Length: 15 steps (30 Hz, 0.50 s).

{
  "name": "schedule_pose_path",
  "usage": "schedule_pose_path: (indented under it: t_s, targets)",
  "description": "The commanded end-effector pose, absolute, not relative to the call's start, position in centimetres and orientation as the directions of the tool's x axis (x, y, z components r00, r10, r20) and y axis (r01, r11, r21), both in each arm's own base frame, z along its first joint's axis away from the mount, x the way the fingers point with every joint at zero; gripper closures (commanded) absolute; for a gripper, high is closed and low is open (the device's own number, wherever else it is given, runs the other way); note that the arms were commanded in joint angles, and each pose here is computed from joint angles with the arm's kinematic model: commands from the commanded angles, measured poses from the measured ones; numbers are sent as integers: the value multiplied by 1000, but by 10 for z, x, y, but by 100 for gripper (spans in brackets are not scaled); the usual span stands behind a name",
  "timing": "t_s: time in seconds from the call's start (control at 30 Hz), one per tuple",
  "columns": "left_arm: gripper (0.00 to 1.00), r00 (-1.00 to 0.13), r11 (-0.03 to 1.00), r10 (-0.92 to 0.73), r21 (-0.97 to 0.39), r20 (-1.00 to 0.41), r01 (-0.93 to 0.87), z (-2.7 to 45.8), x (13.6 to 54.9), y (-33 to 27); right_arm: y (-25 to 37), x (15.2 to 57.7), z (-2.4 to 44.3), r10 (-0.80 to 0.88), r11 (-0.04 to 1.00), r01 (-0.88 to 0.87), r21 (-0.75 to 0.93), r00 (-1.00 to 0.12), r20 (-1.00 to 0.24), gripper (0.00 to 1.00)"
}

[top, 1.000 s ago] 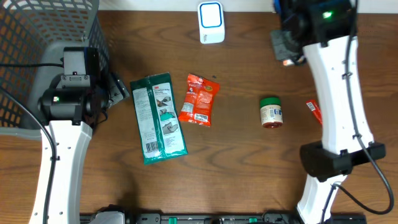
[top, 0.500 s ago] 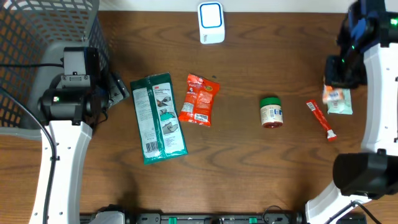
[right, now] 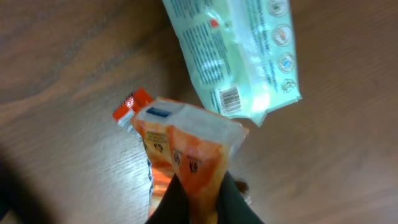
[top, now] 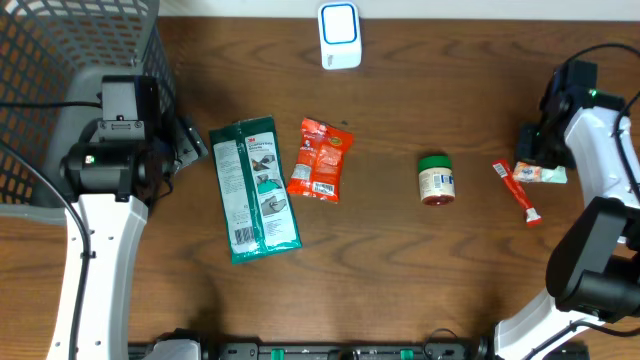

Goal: Scan the item barcode
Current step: 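Place the orange box at the right end of the table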

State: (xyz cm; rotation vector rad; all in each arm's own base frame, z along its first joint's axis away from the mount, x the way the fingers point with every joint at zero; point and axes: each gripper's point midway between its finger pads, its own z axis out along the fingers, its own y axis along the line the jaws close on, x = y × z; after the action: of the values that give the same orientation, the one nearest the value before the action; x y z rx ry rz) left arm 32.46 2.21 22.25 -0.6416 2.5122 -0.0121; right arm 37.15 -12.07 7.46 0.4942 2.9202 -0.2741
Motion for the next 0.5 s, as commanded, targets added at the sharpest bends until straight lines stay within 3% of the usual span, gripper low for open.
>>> schedule_pose_path:
  t_s: [0.0,0.07,0.13,0.23,0.33,0.47]
  targets:
    - [18,-736,885,-444,-118,-512,-451,223,325,27,-124,369,65,277,935,312,-169,-939,-202,68]
    - [18,-736,885,-444,-118,-512,-451,223,325,27,-124,368,62,277,935,312,-169,-939,-202,57]
    - [18,-736,885,-444,-118,-511,-451,223,325,27,-124,368,62,277,935,312,-170,-939,-202,35]
    - [18,-736,885,-444,-119,-511,-451,223,325,27,-124,371,65,276,934,314,-169,-937,-212,16]
    - [18,-736,885,-444,-118,-512,-451,223,325,27,-122,375,83,277,938,311,-150,-937,-213,14]
    - [18,-736,885,-444,-118,-511,-451,223,325,27,-66,382,132,230,969,209,133,-957,-177,17]
